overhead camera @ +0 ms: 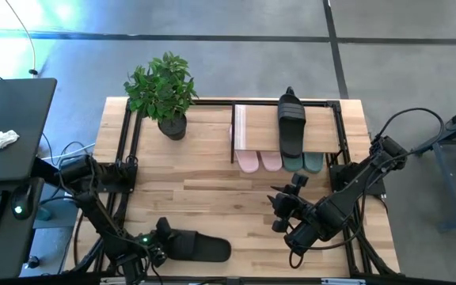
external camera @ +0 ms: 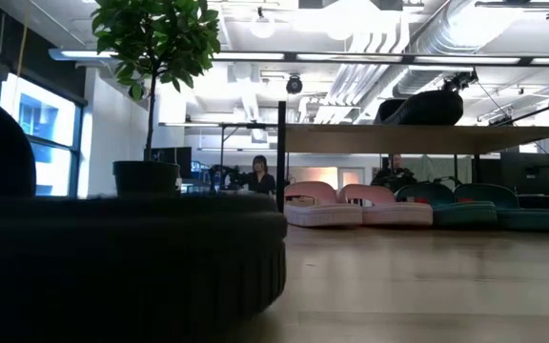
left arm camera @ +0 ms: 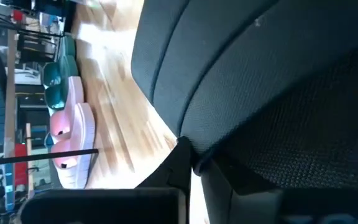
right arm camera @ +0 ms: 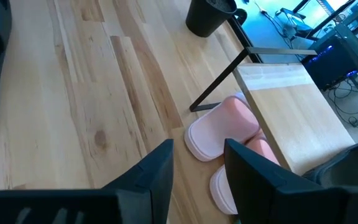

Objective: Pick and place slides into the shelf
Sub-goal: Put the black slide on the shelf

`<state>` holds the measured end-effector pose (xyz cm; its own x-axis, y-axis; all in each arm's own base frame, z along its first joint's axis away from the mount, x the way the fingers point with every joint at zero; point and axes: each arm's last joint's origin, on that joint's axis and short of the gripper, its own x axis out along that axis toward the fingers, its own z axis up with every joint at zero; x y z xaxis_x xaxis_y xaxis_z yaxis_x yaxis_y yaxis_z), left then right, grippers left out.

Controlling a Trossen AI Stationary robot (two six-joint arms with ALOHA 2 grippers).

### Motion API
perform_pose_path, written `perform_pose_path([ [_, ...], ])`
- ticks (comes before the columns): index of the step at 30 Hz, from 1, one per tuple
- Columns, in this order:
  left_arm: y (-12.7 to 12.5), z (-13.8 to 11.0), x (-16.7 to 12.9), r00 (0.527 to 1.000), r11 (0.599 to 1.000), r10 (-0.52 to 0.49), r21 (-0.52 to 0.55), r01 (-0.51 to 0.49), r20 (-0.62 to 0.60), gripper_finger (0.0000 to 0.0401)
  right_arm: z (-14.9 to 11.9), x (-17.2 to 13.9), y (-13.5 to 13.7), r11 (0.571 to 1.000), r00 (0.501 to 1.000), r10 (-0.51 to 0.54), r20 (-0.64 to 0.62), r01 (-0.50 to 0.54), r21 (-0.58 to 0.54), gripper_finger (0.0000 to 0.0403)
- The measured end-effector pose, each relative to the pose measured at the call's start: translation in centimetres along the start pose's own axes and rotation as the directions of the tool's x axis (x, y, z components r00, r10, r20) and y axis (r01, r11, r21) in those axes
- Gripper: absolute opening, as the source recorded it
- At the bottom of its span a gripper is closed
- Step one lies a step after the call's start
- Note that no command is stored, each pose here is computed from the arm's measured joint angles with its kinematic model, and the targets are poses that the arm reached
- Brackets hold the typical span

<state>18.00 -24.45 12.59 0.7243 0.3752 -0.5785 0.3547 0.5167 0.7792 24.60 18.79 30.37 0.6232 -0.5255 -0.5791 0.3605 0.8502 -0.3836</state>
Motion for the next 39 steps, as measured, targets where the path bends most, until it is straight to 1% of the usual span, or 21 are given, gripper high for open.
perform_pose_path([
  [3,0.1,0.0,0.0,0.999,0.999,0.033,-0.001,-0.033,0.006,0.0023,0.0,0.0,0.0,1.0,1.0,0.001,0.0,-0.001,0.001,0.0129],
  [5,0.2,0.0,0.0,0.998,0.998,0.068,0.002,-0.068,0.012,0.0015,0.0,0.0,0.1,1.0,1.0,0.015,-0.011,-0.015,0.004,0.0129],
  [7,0.6,0.0,-0.2,0.995,0.995,0.099,-0.004,-0.099,0.019,0.0006,0.1,0.2,0.1,0.999,0.999,0.029,-0.031,-0.03,-0.015,0.0129],
  [9,1.4,0.1,-0.2,0.992,0.992,0.122,-0.027,-0.122,0.019,0.001,0.2,0.5,0.0,0.999,0.998,0.039,-0.044,-0.04,-0.027,0.0129],
  [11,2.5,0.2,-0.2,0.992,0.99,0.128,-0.064,-0.127,0.015,0.0013,0.5,0.8,0.0,0.998,0.997,0.056,-0.055,-0.058,-0.018,0.0129],
  [13,3.9,0.2,-0.1,0.991,0.985,0.135,-0.106,-0.133,0.006,0.0006,0.8,0.9,0.2,0.995,0.995,0.088,-0.056,-0.091,-0.038,0.0129],
  [16,6.3,0.1,0.2,0.989,0.979,0.148,-0.138,-0.148,-0.011,0.0007,1.5,0.7,1.0,0.986,0.988,0.156,0.008,-0.155,-0.065,0.0129],
  [19,9.0,-0.2,0.4,0.986,0.971,0.165,-0.171,-0.168,-0.031,0.0005,2.2,-0.4,2.3,0.965,0.965,0.239,0.103,-0.225,-0.133,0.0129],
  [21,10.7,-0.5,0.5,0.984,0.966,0.175,-0.187,-0.18,-0.04,0.0004,2.4,-1.4,3.1,0.944,0.944,0.29,0.156,-0.256,-0.209,0.0129],
  [23,12.2,-0.8,0.5,0.983,0.961,0.178,-0.207,-0.184,-0.049,0.0006,2.0,-2.3,3.9,0.914,0.93,0.325,0.174,-0.262,-0.311,0.0129],
  [25,13.6,-1.2,0.5,0.984,0.956,0.172,-0.232,-0.178,-0.05,0.0004,1.3,-2.9,4.7,0.887,0.924,0.343,0.17,-0.259,-0.382,0.0129],
  [28,15.4,-1.7,0.3,0.99,0.954,0.136,-0.266,-0.139,-0.029,0.0004,-0.1,-3.1,6.3,0.84,0.926,0.35,0.141,-0.243,-0.485,0.0129],
  [30,16.4,-1.9,0.2,0.994,0.953,0.106,-0.285,-0.101,0.002,0.0004,-1.0,-2.7,7.6,0.787,0.936,0.332,0.119,-0.205,-0.582,0.0131],
  [32,17.1,-1.9,0.1,0.996,0.952,0.069,-0.303,-0.051,0.05,0.0003,-1.7,-1.8,8.7,0.732,0.95,0.289,0.121,-0.138,-0.667,0.0136],
  [33,17.5,-1.8,0.2,0.996,0.95,0.057,-0.312,-0.031,0.076,0.0002,-1.9,-1.4,9.2,0.712,0.958,0.254,0.133,-0.092,-0.696,0.0139],
  [36,18.0,-1.3,0.1,0.989,0.946,0.026,-0.323,0.024,0.148,0.0002,-2.4,0.3,10.2,0.678,0.974,0.151,0.168,0.021,-0.734,0.0151],
  [39,18.1,-1.2,0.2,0.985,0.946,0.007,-0.321,0.05,0.173,0.0002,-3.0,1.5,11.0,0.652,0.98,0.119,0.157,0.042,-0.757,0.0165],
])
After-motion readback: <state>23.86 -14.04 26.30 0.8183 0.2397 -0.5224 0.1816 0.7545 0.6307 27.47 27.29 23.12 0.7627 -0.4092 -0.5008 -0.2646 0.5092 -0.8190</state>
